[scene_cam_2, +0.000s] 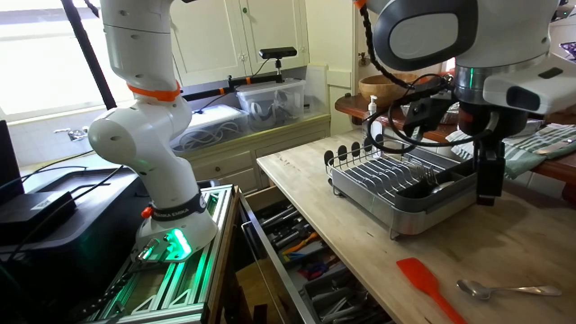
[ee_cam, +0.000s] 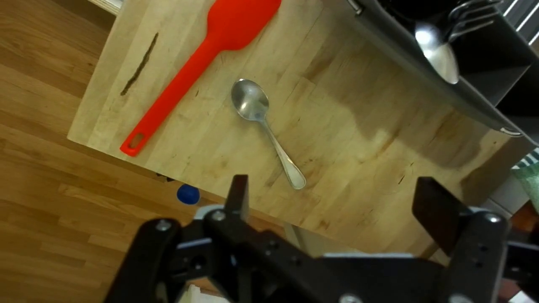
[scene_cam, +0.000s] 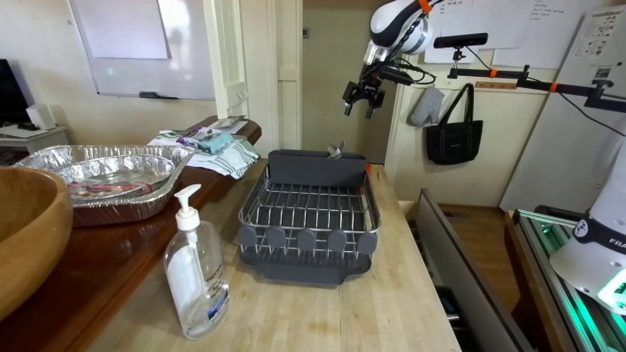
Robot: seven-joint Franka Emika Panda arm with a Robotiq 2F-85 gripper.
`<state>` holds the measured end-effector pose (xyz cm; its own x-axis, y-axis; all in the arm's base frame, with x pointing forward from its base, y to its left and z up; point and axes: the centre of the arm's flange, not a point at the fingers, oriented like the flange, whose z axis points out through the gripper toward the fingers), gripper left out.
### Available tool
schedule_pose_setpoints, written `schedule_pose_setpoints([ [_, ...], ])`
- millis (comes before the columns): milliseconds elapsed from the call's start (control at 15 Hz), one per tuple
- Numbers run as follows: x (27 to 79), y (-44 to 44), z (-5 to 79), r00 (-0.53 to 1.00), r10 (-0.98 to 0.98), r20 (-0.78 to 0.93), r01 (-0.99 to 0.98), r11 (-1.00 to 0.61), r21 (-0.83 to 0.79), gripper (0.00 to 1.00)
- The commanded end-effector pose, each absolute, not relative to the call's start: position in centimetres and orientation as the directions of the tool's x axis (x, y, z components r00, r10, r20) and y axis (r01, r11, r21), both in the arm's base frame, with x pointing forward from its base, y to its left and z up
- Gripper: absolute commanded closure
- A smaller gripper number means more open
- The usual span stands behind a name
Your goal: Put the spoon in the tray
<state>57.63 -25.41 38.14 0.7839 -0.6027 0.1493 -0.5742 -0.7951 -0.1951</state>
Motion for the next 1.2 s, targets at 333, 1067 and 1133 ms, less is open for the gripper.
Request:
schedule_pose_setpoints([
  [333,61.4,-28.9,35.2,0.785,-0.600,0.155,-0.574,-0.799,-0.179,0.00],
  [1067,66.2,-33.8,25.3,0.836,-0.534,0.126,-0.513,-0.842,-0.167,0.00],
  [1133,64.0,-32.3,26.9,0.836,-0.534,0.125,-0.516,-0.844,-0.150,0.00],
])
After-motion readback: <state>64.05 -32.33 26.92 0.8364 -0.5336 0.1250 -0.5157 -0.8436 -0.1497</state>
